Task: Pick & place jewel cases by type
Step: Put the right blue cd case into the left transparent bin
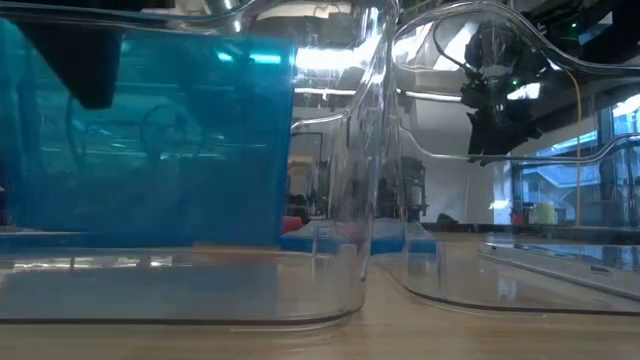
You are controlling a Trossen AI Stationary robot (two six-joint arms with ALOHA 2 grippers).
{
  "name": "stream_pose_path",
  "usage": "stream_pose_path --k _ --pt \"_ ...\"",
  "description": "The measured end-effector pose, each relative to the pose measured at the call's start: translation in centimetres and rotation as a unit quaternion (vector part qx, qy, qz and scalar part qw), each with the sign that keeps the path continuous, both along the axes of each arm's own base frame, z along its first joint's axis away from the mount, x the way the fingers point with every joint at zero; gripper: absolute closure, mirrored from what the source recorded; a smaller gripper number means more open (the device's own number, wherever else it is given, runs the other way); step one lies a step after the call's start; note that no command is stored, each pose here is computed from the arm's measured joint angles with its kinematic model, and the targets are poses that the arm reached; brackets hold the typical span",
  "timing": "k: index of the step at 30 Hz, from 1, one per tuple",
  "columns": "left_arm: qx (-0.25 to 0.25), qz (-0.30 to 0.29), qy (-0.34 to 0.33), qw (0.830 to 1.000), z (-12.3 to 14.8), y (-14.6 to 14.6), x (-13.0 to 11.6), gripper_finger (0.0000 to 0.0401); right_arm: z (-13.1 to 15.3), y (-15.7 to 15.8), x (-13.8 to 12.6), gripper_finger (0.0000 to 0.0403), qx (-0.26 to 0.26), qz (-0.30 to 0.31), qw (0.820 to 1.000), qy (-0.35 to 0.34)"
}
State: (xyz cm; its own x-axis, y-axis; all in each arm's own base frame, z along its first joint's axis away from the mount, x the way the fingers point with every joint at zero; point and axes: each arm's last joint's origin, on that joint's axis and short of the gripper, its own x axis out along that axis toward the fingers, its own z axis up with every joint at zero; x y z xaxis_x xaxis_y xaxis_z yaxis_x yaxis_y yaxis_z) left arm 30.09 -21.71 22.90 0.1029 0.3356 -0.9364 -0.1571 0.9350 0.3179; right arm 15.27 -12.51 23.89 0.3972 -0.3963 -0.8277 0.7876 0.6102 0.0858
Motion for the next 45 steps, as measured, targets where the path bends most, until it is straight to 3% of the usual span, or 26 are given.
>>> stream_pose_path --k 35,39,45 --pt "0.002 0.005 0.002 1.000 -0.07 0.02 -0.03 0.0363 0.00 0.00 0.00 0.0187 -0.002 0.004 1.000 0.002" --pt "0.001 0.005 0.002 1.000 -0.07 0.02 -0.03 0.0349 0.00 0.00 0.00 0.0187 -0.002 0.004 1.000 0.002" --pt "0.001 0.005 0.002 1.000 -0.07 0.01 -0.03 0.0297 0.00 0.00 0.00 0.0187 -0.002 0.004 1.000 0.002"
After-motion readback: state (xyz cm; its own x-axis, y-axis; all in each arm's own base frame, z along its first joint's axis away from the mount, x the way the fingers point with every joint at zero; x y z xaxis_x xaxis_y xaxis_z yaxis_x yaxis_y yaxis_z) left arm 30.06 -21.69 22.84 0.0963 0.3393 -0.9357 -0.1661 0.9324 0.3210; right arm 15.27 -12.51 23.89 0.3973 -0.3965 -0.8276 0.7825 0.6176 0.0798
